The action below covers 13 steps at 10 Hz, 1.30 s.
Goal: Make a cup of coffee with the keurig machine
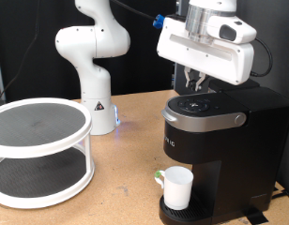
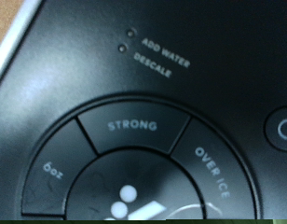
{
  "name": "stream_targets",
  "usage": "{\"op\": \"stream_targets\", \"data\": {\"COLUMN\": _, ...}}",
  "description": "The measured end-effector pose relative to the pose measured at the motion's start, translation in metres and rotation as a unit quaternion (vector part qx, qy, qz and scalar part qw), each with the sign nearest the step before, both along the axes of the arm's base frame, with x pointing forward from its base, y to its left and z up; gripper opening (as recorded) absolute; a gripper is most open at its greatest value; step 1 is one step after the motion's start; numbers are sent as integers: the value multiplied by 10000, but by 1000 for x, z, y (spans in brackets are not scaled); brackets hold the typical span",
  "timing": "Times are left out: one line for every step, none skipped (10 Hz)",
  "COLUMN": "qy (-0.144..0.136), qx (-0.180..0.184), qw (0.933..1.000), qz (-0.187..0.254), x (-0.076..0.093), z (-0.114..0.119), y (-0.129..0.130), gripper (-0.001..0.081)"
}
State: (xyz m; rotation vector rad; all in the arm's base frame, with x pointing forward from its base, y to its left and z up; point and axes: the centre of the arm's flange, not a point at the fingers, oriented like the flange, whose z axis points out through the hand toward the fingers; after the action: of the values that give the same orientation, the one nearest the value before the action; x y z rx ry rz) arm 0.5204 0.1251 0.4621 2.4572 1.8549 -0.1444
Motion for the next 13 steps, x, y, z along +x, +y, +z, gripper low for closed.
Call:
{"op": "stream_targets", "data": {"qy": -27, "qx": -17, "qw": 10000, "qz": -2, "x": 0, "z": -3, "y": -1, "gripper": 4}}
{"op": "stream_targets", "data": {"qy": -30, "qx": -27, "qw": 10000, "qz": -8, "x": 0, "z": -5, "y": -1, "gripper": 4}}
{"op": "stream_targets", "data": {"qy": -18, "qx": -42, "qw": 10000, "qz": -13, "x": 0, "z": -8, "y": -2, "gripper": 4}}
{"op": "stream_targets", "data": {"qy": -16, "qx": -64, "qw": 10000, "qz": -43, "x": 2, "z": -12, "y": -2, "gripper": 4}}
{"op": "stream_targets", "data": {"qy": -8, "qx": -104, "qw": 9999, "qz": -80, "x": 3, "z": -16, "y": -3, "gripper": 4}}
{"op": "stream_targets", "data": {"qy": 15, "qx": -153, "qw": 9998, "qz": -120, "x": 4, "z": -22, "y": -3, "gripper": 4}}
{"op": "stream_targets", "data": {"qy": 44, "qx": -193, "qw": 9997, "qz": -166, "x": 5, "z": -29, "y": -3, "gripper": 4}}
{"op": "stream_targets", "data": {"qy": 43, "qx": -201, "qw": 9996, "qz": -189, "x": 7, "z": -34, "y": -2, "gripper": 4}}
{"op": "stream_targets", "data": {"qy": 7, "qx": -191, "qw": 9996, "qz": -186, "x": 8, "z": -34, "y": -2, "gripper": 4}}
{"op": "stream_targets", "data": {"qy": 0, "qx": -188, "qw": 9997, "qz": -185, "x": 9, "z": -34, "y": -2, "gripper": 4}}
{"op": "stream_targets", "data": {"qy": -2, "qx": -187, "qw": 9997, "qz": -184, "x": 9, "z": -34, "y": -2, "gripper": 4}}
{"op": "stream_targets", "data": {"qy": -5, "qx": -186, "qw": 9997, "qz": -183, "x": 9, "z": -34, "y": -2, "gripper": 4}}
{"op": "stream_targets", "data": {"qy": -27, "qx": -169, "qw": 9997, "qz": -182, "x": 9, "z": -34, "y": -1, "gripper": 4}}
